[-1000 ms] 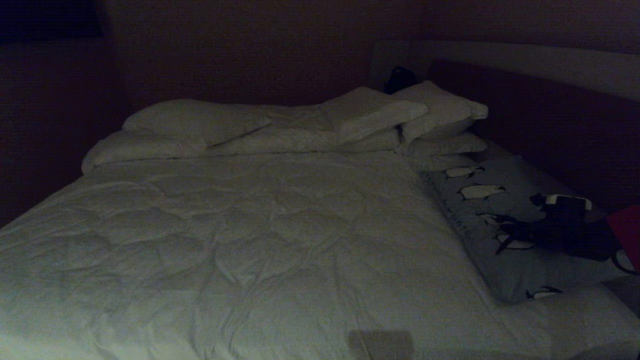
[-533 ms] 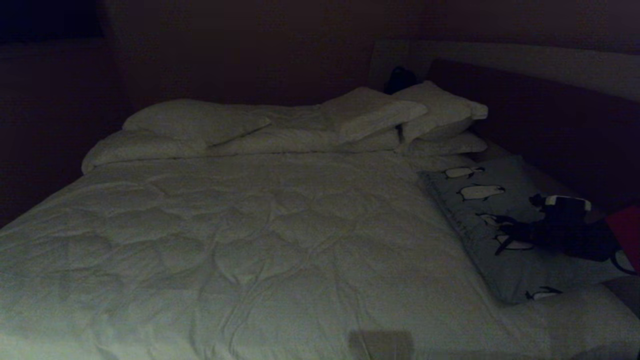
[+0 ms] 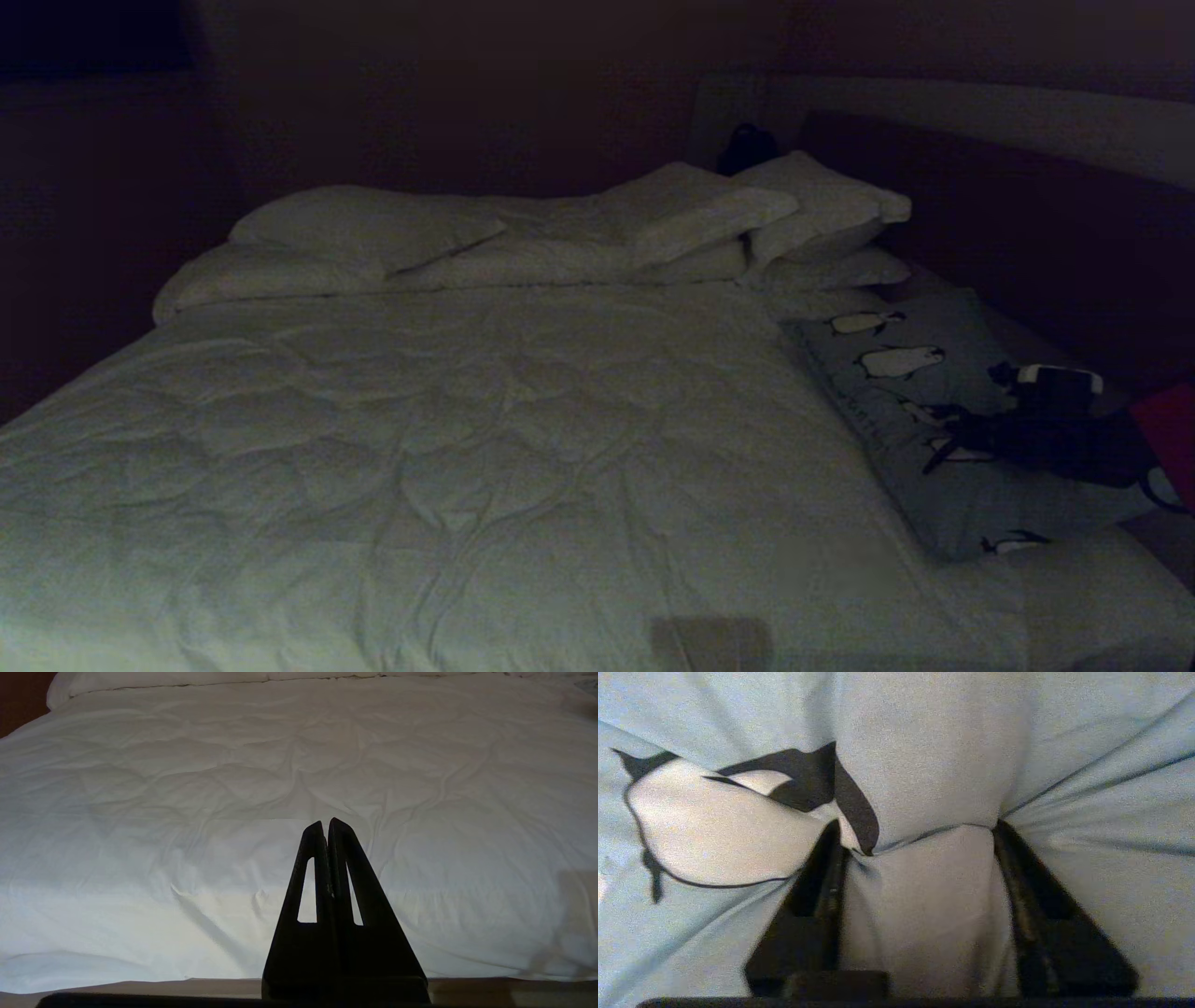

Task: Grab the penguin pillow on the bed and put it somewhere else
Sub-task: Pick up the pillow

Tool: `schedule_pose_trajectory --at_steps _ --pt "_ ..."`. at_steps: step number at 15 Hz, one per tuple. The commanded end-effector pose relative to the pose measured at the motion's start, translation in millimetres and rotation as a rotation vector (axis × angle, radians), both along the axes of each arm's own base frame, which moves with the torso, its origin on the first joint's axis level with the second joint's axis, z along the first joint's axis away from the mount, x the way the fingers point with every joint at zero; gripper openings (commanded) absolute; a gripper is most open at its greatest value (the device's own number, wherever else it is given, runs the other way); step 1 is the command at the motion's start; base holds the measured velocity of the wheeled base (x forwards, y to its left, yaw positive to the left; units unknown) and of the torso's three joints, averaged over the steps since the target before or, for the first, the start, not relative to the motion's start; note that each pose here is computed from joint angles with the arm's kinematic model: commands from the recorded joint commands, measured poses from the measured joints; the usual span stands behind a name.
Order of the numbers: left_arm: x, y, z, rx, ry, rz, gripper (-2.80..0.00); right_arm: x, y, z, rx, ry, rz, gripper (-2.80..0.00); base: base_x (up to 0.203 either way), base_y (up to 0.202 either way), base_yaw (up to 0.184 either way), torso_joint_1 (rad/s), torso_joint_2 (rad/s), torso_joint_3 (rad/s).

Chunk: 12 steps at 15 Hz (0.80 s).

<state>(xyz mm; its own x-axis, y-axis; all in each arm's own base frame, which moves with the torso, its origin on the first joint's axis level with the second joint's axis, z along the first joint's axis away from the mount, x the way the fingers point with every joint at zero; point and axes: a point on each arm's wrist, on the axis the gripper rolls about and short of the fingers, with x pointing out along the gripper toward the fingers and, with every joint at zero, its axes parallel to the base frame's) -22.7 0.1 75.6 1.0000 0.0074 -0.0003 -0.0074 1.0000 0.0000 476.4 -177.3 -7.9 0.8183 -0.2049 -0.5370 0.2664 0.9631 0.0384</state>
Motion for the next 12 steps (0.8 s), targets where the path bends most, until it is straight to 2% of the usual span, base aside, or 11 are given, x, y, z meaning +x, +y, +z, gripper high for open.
schedule_pose_trajectory --at_steps 1,4,12 --pt "0.0 0.0 0.0 0.0 0.0 0.0 -2.8 0.5 -0.1 7.1 -0.005 -0.017 0.0 -2.8 0.0 0.0 0.0 0.0 0.0 0.0" --pt "0.0 0.0 0.0 0.0 0.0 0.0 -2.8 -0.6 0.0 29.9 -0.004 -0.06 -0.008 -2.8 0.0 0.0 0.0 0.0 0.0 0.0" --pt "0.0 0.0 0.0 0.0 0.0 0.0 -2.8 -8.6 2.8 104.3 0.077 -0.231 -0.065 -2.8 0.0 0.0 0.0 0.0 0.0 0.0"
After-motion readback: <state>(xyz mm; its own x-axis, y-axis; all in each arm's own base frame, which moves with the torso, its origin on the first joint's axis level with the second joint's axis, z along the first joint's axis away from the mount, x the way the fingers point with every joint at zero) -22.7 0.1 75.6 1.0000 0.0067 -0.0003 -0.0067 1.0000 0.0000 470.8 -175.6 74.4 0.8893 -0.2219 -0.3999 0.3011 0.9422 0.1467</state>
